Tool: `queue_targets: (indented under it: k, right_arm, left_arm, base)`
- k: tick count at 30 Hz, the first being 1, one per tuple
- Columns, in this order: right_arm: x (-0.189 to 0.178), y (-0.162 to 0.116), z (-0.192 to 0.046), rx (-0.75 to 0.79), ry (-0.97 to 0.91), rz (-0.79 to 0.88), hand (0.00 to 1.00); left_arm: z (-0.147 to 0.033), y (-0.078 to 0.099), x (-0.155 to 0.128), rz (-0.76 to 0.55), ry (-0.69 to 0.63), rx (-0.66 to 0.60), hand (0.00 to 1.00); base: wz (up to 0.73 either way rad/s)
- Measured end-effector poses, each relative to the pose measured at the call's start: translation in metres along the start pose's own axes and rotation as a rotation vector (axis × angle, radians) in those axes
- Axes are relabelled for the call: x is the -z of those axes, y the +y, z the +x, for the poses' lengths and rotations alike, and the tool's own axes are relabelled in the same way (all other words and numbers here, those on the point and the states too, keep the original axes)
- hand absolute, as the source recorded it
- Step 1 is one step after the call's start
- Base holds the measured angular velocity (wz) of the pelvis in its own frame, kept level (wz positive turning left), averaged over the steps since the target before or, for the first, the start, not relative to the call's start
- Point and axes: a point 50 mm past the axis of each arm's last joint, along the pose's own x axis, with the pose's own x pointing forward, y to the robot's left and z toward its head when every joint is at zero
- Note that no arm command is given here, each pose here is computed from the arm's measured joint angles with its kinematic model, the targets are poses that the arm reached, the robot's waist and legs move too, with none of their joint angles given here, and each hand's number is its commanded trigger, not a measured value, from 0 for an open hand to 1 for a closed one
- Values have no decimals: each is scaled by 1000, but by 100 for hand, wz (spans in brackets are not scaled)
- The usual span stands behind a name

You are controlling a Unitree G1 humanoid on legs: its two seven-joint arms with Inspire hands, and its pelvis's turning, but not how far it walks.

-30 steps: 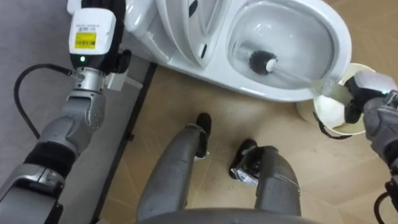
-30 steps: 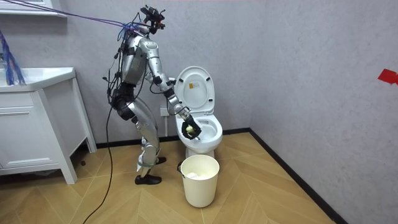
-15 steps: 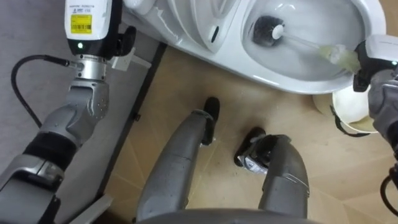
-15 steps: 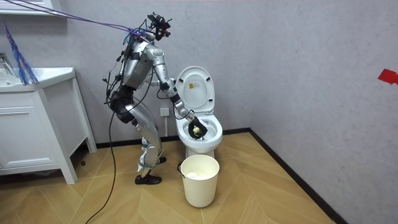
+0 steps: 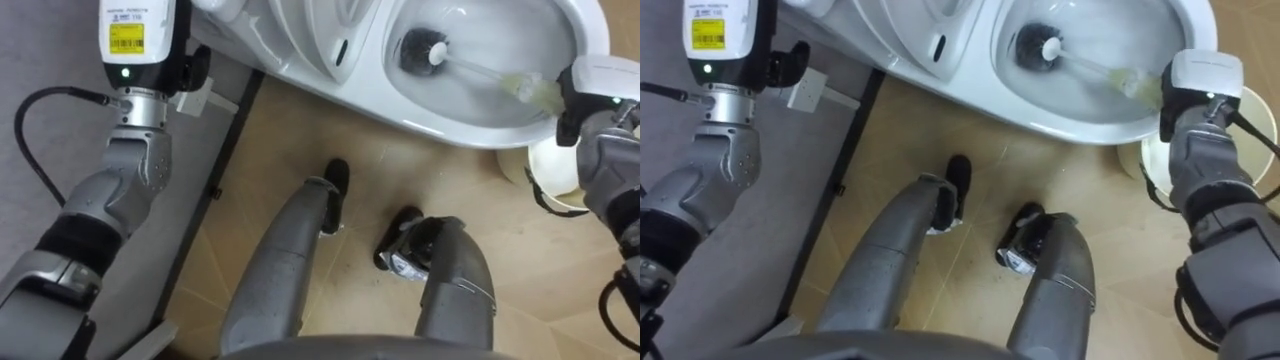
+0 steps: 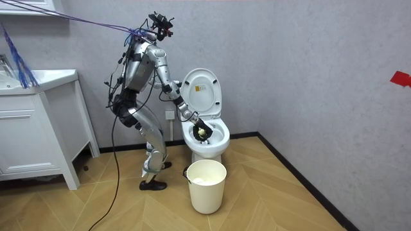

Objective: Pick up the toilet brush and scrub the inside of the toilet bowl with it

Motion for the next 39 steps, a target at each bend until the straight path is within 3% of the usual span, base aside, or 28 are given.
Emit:
queue_targets:
  k: [8, 17, 24, 30, 39]
  right_arm:
    - [-5, -1, -13, 66, -76, -133, 100]
    - [-24, -4, -36, 133, -170, -135, 100]
    - [-22, -4, -39, 112, -176, -144, 100]
    - [-25, 0, -23, 25, -125, 65, 100]
    - [-12, -30, 0, 77, -21, 391, 100]
  left_arm:
    - [-12, -3, 4, -18, 4, 23, 0]
    - [-35, 1, 14, -110, 98, -25, 0]
    - [-46, -1, 19, -104, 113, 16, 0]
    - [-39, 3, 29, -44, 95, 25, 0]
    - [-31, 11, 32, 27, 97, -44, 0]
  base:
    - [-2]
    - [-7]
    - [0]
    - [-1]
    - [1]
